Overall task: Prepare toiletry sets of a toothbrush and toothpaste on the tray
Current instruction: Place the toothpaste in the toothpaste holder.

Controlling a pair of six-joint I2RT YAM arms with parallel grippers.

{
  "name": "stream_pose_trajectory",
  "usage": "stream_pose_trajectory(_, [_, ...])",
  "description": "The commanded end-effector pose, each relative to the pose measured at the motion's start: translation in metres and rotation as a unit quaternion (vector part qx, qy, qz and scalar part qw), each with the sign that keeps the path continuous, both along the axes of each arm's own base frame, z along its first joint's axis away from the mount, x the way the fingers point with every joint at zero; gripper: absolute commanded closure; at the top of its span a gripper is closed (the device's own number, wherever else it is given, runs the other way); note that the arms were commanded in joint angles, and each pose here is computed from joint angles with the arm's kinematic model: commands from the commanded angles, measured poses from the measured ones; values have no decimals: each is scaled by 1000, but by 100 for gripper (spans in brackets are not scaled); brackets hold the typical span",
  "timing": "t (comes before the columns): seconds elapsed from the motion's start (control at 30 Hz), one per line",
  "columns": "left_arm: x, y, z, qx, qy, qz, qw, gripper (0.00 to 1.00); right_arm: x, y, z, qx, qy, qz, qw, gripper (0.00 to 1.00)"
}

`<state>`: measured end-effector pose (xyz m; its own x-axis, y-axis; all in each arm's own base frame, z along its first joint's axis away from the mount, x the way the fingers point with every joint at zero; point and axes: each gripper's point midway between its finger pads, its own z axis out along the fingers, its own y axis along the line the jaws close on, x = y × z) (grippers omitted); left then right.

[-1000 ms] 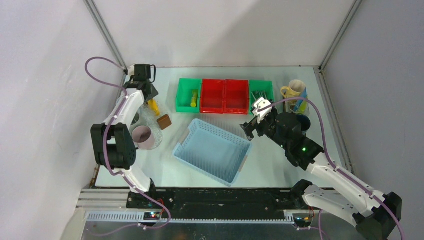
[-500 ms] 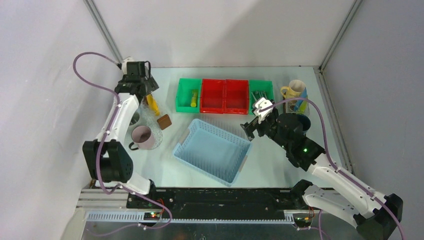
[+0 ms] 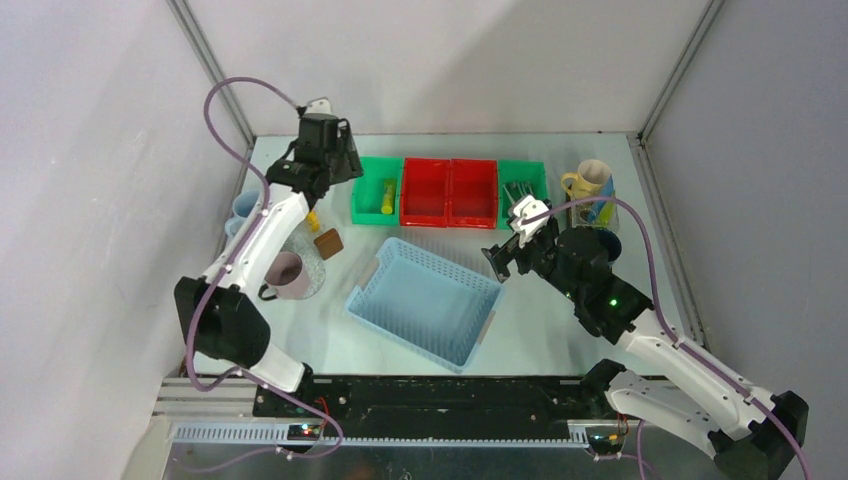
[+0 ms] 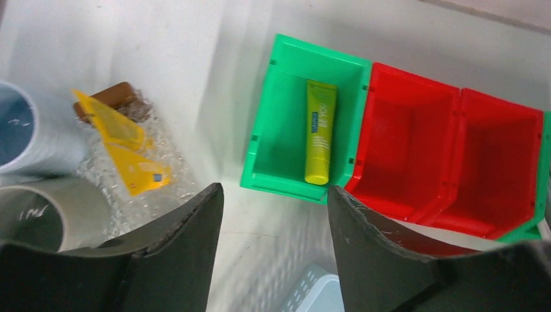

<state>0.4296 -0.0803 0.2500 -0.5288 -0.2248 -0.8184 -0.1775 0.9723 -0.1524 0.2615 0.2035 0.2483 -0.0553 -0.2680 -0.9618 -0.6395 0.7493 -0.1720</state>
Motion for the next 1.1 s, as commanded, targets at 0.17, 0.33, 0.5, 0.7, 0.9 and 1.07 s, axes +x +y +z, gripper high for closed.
stream_pose_trajectory(0.17, [35,-41,-35,-24,26,-52,998,44,-3,-4,8,15,-5,-7,1000,1])
stream_pose_trajectory(0.33, [48,-54,-76,-34,67,-67,995,47,-4,-8,7,11,-4,-13,1000,1])
stream_pose_trajectory(0.5, [61,-66,-102,-47,91,-77,992,48,-5,-11,7,11,-3,-19,1000,1])
stream_pose_trajectory(0.7, [72,-75,-133,-58,112,-80,989,47,-5,-12,6,11,1,-21,1000,1])
stream_pose_trajectory(0.9, [76,-77,-155,-56,136,-78,986,48,-6,-15,11,15,-5,-26,1000,1])
stream_pose_trajectory(1.07, [72,-78,-166,-58,153,-77,983,50,-10,-20,15,12,0,-29,999,1])
